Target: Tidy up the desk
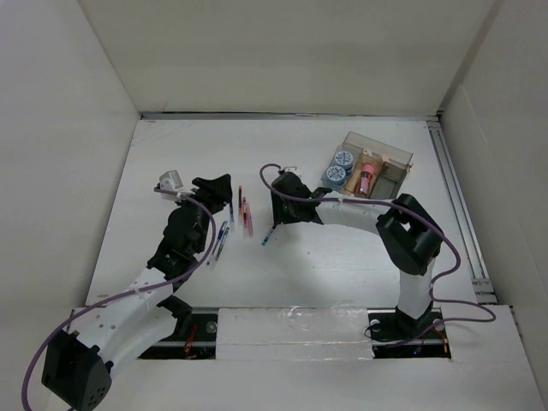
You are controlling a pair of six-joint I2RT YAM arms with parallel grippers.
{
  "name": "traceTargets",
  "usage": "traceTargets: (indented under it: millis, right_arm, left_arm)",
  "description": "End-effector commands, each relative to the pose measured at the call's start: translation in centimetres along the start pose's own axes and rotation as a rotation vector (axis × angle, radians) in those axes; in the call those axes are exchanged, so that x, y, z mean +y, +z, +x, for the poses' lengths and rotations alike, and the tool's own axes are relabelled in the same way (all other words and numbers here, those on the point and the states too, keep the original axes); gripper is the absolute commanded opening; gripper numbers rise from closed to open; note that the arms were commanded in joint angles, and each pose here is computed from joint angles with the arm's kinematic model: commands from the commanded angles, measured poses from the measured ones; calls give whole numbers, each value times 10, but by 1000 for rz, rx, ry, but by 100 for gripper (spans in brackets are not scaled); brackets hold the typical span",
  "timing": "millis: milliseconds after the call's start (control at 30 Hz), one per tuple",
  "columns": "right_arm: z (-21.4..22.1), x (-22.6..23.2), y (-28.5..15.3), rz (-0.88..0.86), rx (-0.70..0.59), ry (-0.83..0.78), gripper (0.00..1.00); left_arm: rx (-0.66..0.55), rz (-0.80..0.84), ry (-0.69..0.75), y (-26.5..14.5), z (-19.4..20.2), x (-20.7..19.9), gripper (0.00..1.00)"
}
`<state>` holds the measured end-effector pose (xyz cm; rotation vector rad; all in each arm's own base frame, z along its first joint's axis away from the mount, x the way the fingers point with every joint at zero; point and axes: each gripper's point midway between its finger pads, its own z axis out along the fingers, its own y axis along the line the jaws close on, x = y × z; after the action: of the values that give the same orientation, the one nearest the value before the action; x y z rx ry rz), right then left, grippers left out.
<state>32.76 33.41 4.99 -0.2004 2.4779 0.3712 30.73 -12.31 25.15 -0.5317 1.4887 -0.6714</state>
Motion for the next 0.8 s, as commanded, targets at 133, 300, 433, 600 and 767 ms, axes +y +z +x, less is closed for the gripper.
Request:
traceTargets:
  millis: [133, 300, 433, 600, 767]
  right_arm:
    - [-1, 11, 2, -4, 1, 39, 48]
    - [0, 12, 11, 6, 9, 37, 45]
    - [4, 11, 18, 17, 28, 27, 39]
    - [15, 4, 14, 27, 49, 26, 20]
    - [23, -11, 3, 42, 44, 51, 6]
  left_arm:
    - [-17, 62, -9, -1, -8, -16, 54]
    - [-5, 69, 0, 0, -6, -18, 54]
    - [-8, 66, 1, 0, -6, -17, 54]
    - [-6, 62, 5, 1, -5, -16, 54]
    - [-1, 66, 4, 1, -3, -16, 54]
